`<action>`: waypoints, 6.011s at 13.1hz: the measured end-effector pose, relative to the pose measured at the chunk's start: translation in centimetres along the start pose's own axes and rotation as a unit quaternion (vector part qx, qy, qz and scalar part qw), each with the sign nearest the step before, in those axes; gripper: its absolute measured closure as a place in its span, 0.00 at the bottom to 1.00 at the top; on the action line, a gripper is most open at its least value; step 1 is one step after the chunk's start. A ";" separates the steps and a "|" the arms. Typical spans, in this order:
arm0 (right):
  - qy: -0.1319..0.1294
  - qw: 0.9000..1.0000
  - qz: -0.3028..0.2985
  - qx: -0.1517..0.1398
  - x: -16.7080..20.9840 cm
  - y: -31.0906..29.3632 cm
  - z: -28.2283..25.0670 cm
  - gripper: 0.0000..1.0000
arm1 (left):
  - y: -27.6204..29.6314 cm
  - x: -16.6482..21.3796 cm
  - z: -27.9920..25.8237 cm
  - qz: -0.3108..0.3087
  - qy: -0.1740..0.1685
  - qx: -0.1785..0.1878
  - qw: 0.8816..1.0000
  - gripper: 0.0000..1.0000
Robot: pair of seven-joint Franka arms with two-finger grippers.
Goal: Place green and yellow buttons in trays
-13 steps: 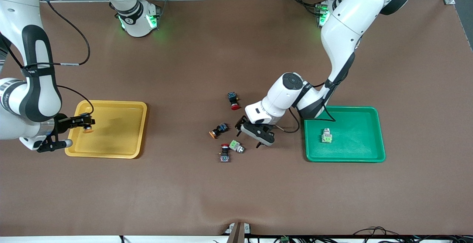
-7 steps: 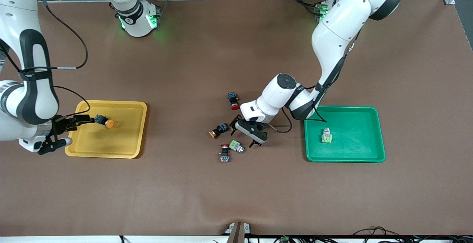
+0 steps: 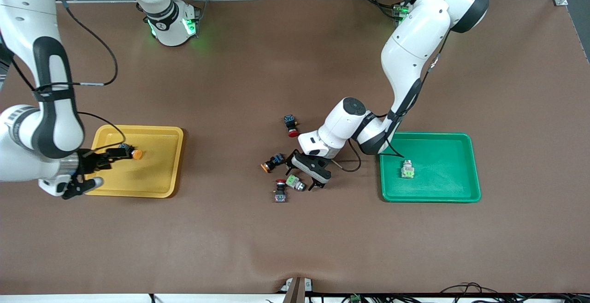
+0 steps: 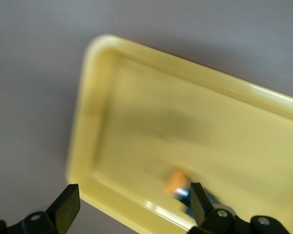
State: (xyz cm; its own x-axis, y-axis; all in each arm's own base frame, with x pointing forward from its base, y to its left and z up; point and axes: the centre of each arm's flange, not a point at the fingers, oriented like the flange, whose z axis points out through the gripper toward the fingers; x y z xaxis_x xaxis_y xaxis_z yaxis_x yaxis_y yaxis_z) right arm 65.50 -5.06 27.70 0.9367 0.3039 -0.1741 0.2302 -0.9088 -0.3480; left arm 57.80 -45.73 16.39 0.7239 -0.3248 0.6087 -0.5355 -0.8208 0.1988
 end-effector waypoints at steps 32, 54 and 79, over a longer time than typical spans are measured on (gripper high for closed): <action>0.022 0.952 0.304 0.017 7.5 -23.1 8.7 0.00 | -5.4 2.5 -3.9 0.032 0.019 0.034 0.999 0.34; 0.142 0.875 0.445 -0.123 9.1 -43.1 24.6 0.07 | -30.5 -1.6 -21.9 -0.189 -0.255 0.157 0.935 0.34; 0.024 0.958 0.237 -0.161 5.6 -19.3 4.1 0.66 | -33.4 3.9 -24.8 -0.198 -0.278 0.174 0.924 0.00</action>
State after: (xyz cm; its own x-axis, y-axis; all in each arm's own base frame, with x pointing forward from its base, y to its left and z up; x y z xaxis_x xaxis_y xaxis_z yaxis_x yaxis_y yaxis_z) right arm 65.25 15.36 29.64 0.9657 -0.1703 -0.1962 -0.1609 -0.9849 0.0631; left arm 67.70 -7.87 31.19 0.9963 -0.0792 0.0333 -0.0794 -0.9968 0.0035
